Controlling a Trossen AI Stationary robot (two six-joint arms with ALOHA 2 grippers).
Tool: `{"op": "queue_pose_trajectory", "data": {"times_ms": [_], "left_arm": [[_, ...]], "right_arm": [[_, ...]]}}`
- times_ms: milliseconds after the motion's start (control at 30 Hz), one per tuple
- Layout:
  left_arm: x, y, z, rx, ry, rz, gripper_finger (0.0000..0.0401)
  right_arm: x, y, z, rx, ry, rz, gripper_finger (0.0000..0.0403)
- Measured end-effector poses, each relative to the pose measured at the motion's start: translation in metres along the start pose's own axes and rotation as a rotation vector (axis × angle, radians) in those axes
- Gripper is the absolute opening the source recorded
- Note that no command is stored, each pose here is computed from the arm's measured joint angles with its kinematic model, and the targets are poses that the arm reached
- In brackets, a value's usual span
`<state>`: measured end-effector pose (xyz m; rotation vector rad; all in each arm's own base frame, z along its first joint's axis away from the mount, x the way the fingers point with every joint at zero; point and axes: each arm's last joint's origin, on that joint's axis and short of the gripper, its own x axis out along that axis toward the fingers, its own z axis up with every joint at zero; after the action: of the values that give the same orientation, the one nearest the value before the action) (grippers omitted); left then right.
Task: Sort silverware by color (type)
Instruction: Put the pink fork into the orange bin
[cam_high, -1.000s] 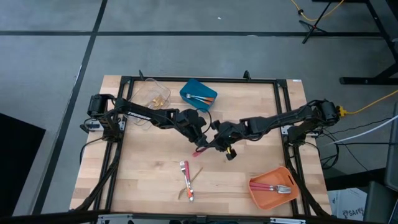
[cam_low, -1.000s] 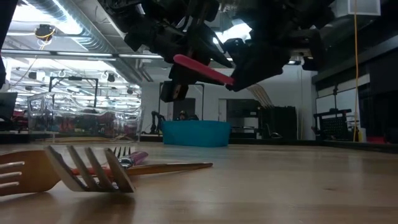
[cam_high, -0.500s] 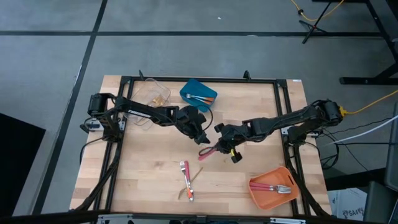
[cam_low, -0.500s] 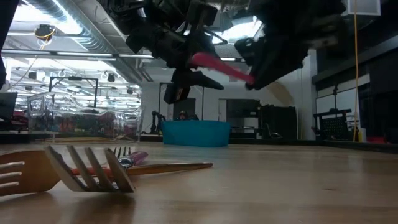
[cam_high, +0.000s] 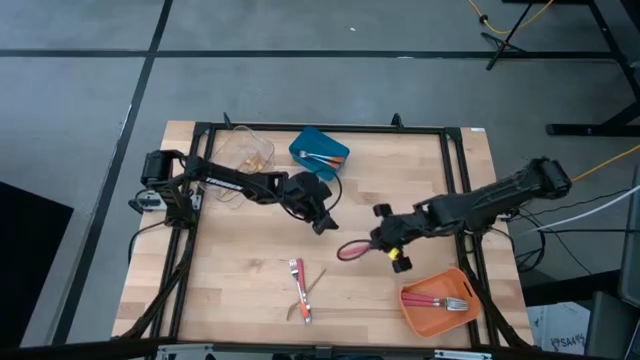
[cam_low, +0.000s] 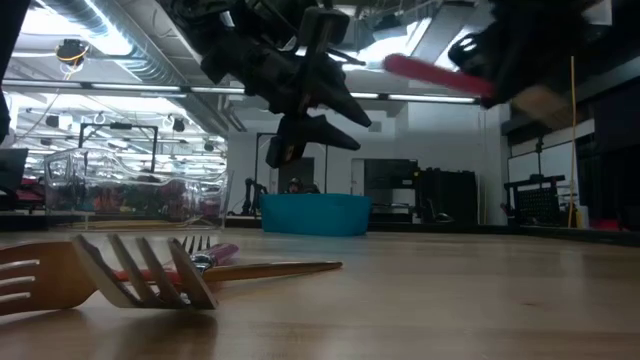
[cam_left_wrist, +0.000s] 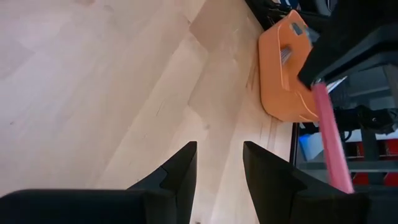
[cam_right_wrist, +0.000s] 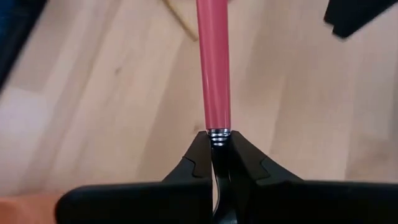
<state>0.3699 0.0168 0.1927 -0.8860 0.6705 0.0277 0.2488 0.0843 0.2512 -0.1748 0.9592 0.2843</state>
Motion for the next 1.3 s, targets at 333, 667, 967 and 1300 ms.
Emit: {"op": "queue_pose_trajectory", "data": {"times_ms": [333,667,967,1300], "left_arm": [[0.005,-0.012,-0.013,0.030,-0.026,0.036,0.0124],[0.014,-0.038,-0.041,-0.075,-0.240,0.167,0.0124],[0.017,-0.052,-0.059,-0.037,-0.226,0.158,0.0124],[0.017,-0.055,-0.063,-0.027,-0.254,0.178,0.0124]], "right_arm": [[-0.023,0.057,-0.020,0.171,0.103,0.083,0.0010],[-0.033,0.115,-0.042,0.251,0.107,0.040,0.0010],[-0.043,0.146,-0.066,0.313,0.116,0.031,0.0010],[-0.028,0.160,-0.109,0.345,0.165,0.045,0.0010]]}}
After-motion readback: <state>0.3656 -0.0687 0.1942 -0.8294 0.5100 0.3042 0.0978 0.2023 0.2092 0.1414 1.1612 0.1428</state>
